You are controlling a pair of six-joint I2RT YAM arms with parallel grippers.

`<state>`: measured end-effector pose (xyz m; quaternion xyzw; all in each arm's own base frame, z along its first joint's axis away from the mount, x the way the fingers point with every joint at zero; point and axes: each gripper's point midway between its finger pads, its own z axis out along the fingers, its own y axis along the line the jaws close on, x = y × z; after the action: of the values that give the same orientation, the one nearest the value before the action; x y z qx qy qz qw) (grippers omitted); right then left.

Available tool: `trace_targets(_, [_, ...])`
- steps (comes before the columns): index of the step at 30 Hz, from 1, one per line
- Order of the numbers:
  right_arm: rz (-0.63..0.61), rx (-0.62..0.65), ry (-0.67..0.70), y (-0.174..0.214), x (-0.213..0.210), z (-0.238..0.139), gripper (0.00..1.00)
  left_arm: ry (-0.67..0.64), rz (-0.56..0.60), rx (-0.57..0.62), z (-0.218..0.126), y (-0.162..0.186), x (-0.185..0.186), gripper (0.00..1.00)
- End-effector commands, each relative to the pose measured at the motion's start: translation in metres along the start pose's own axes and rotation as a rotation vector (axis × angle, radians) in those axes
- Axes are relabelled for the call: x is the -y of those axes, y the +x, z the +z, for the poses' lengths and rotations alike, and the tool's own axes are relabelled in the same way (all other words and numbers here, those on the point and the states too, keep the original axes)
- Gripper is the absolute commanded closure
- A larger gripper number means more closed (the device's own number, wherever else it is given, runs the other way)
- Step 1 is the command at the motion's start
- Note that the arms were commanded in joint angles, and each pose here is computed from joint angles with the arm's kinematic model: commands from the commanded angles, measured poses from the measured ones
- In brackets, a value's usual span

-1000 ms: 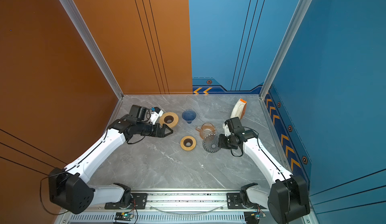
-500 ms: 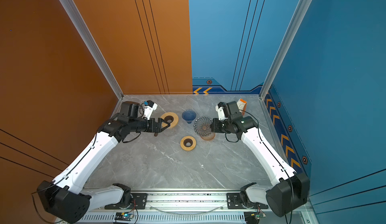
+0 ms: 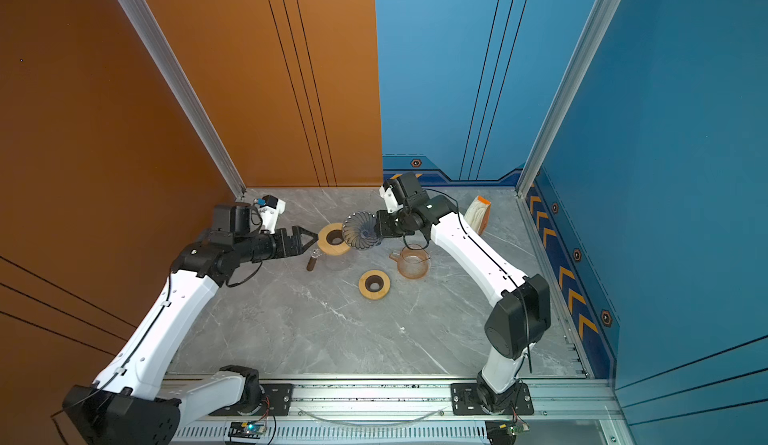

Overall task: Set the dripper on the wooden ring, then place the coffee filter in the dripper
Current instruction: 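Lift the clear glass dripper and carry it over the bamboo ring on the carafe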

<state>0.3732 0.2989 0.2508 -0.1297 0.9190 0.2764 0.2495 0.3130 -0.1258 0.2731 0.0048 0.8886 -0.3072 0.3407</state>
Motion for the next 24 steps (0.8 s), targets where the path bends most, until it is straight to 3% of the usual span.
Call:
trace_targets(1, [-0.016,0.017,-0.034,-0.016,-0.023,0.01,1.0,-0.009,-0.021,-0.009,-0.001,0.007,-0.008,0.02])
trace_targets(11, [-0.054,0.005,-0.073,-0.034,-0.046,0.055,1.0,-0.024,-0.051,-0.015,0.0,0.01,-0.02,0.02])
trace_targets(24, [-0.018,-0.056,-0.044,-0.025,-0.035,0.108,1.0,-0.042,-0.073,-0.025,-0.006,0.019,-0.028,0.02])
